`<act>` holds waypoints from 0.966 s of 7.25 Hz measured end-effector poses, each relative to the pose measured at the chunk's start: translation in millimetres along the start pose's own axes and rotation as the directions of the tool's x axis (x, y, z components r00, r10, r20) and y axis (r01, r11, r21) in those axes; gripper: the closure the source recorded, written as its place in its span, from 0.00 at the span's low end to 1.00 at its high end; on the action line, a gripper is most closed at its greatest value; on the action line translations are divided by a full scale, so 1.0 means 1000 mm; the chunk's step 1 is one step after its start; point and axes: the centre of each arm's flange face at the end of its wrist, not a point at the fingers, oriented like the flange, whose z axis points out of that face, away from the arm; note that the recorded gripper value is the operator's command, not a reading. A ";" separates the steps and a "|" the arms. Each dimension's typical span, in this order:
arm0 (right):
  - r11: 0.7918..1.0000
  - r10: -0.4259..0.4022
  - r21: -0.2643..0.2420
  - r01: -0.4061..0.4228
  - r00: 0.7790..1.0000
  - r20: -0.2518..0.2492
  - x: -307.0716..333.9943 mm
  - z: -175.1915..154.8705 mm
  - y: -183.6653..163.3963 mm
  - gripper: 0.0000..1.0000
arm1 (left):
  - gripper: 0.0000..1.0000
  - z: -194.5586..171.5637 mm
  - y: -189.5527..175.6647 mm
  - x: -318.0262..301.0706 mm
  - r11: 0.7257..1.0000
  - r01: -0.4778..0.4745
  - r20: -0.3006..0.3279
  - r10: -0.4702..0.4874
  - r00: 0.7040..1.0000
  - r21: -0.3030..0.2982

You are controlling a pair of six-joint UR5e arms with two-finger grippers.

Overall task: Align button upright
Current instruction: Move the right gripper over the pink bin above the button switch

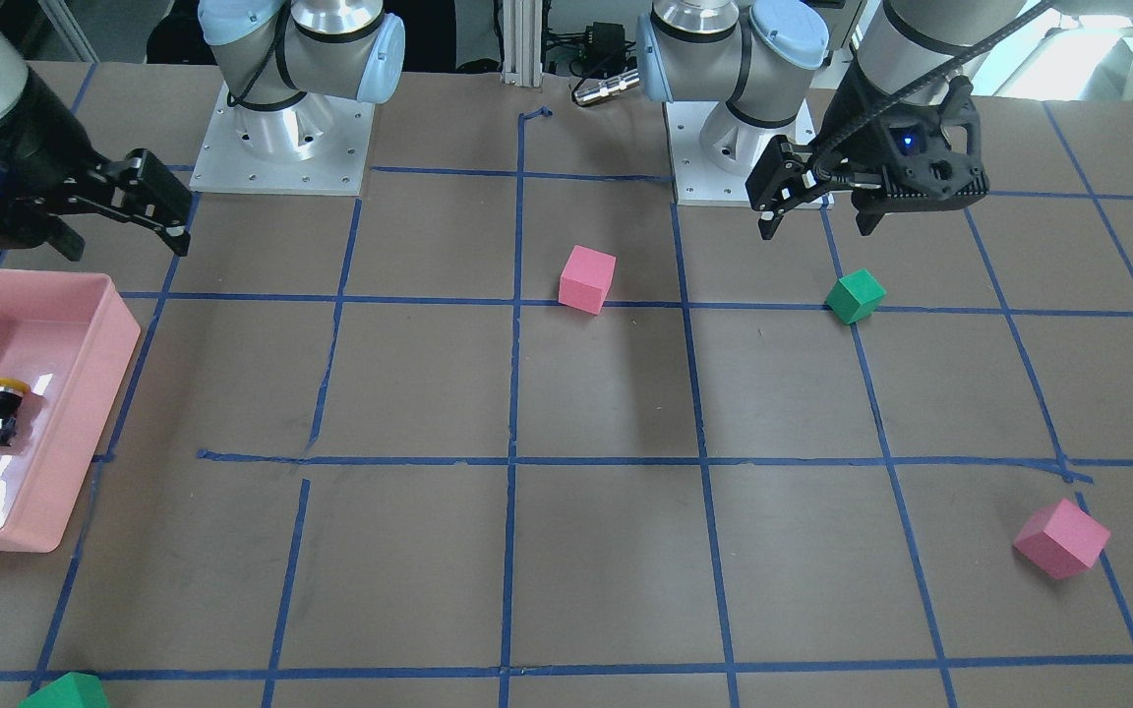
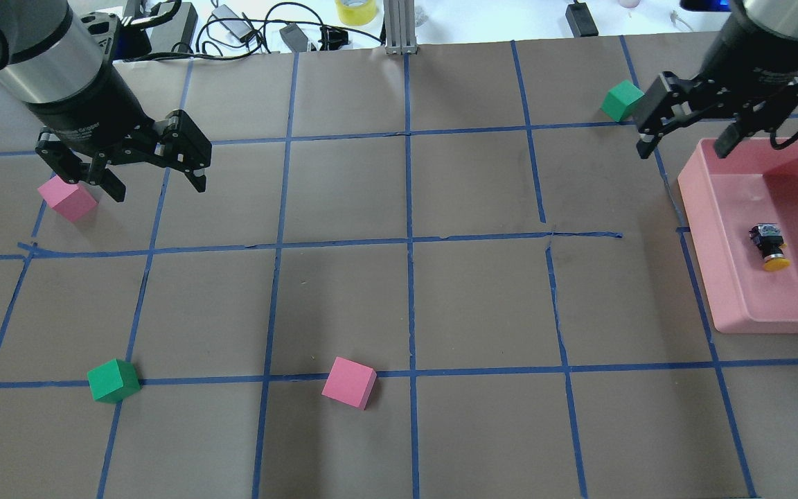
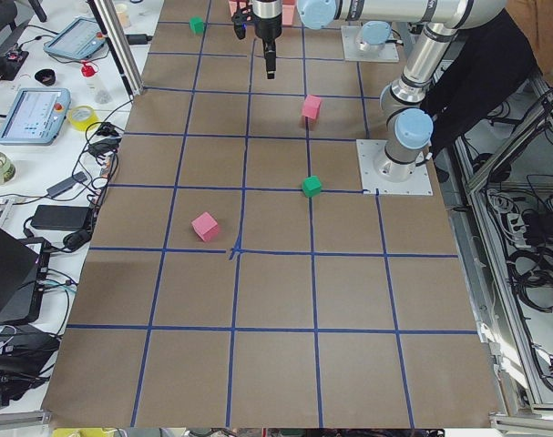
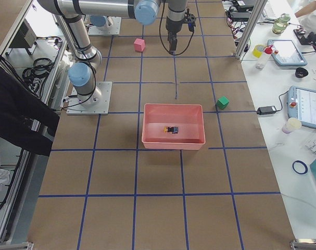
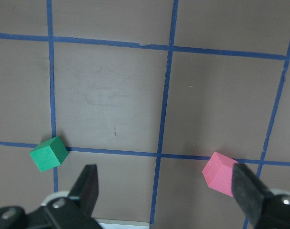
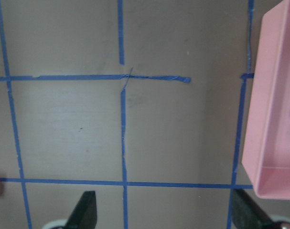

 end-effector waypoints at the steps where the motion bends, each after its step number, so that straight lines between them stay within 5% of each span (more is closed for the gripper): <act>1: 1.000 0.011 0.010 -0.011 1.000 0.000 0.054 0.008 -0.013 0.00 | 0.00 0.001 0.000 0.000 1.000 0.000 0.000 0.000 1.000 -0.001; 4: 0.998 -0.032 0.060 0.035 0.998 -0.056 0.199 0.061 -0.046 0.00 | 0.00 0.002 0.002 0.000 1.000 0.000 0.000 0.000 1.000 -0.003; 7: 0.994 -0.028 0.099 0.039 0.994 -0.109 0.231 0.146 -0.052 0.03 | 0.00 0.000 0.003 0.000 1.000 0.001 0.000 -0.001 1.000 -0.001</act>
